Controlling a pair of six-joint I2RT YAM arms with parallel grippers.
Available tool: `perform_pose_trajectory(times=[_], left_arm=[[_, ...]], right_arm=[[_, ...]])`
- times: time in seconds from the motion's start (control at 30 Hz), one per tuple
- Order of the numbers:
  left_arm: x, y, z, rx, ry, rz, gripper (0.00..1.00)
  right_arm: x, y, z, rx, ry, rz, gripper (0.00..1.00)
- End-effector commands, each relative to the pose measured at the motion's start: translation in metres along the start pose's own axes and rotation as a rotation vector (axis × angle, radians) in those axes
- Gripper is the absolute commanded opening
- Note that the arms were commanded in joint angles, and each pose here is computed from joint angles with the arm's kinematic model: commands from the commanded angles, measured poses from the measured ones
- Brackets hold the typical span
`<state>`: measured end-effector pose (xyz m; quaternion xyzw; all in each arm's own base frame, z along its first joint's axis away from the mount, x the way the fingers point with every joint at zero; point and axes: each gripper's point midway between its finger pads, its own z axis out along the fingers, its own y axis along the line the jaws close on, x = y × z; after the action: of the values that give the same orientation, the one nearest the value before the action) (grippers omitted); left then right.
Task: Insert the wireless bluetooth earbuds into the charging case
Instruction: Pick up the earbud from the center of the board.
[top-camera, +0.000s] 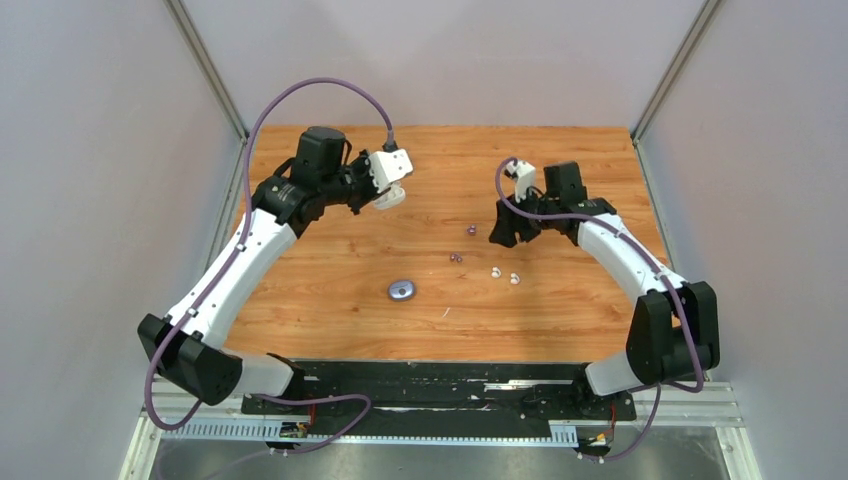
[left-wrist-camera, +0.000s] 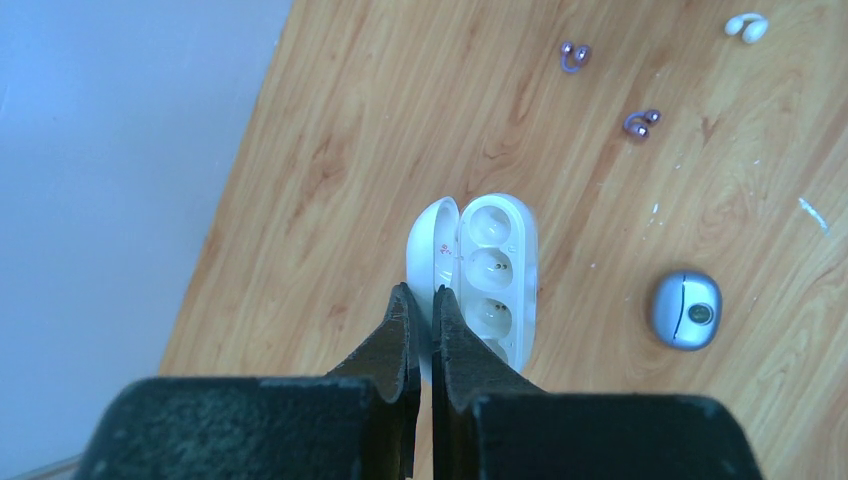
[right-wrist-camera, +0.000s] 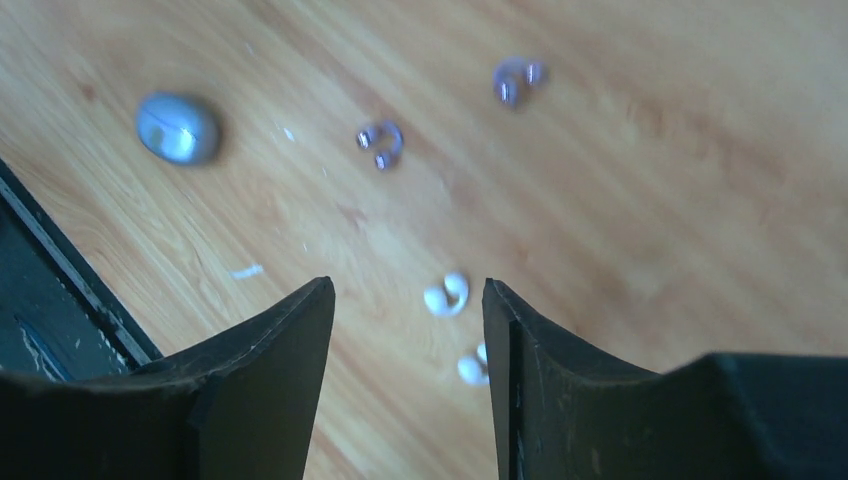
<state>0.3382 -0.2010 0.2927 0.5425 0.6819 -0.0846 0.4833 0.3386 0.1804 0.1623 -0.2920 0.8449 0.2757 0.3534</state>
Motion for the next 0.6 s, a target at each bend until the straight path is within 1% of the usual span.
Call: perform_pose_trajectory(times=[0.0, 0.1, 0.23, 0.33, 0.47, 0.57], left_arm=[[-0.011, 0.016, -0.008, -0.103, -0.021, 0.084, 0.0], [-0.014, 0.015, -0.007, -0.101, -0.026, 0.053, 0.0], [-0.013, 0.006, -0.005, -0.058, -0.022, -0.008, 0.0], [-0.01, -0.004, -0.003, -0.019, -0.018, -0.053, 0.0], [-0.009, -0.008, -0.003, -0.003, -0.02, -0.081, 0.0], [-0.009, -0.01, -0.003, 0.0, -0.02, -0.094, 0.0]], right_arm=[[0.06, -0.007, -0.005, 0.102, 0.141, 0.129, 0.55], [0.089, -0.012, -0.001, 0.12, 0.215, 0.144, 0.51], [0.108, -0.016, 0.001, 0.129, 0.279, 0.172, 0.46], [0.121, -0.023, 0.002, 0.141, 0.332, 0.209, 0.39], [0.131, -0.031, 0.002, 0.156, 0.383, 0.25, 0.38], [0.133, -0.037, 0.002, 0.17, 0.394, 0.279, 0.37]])
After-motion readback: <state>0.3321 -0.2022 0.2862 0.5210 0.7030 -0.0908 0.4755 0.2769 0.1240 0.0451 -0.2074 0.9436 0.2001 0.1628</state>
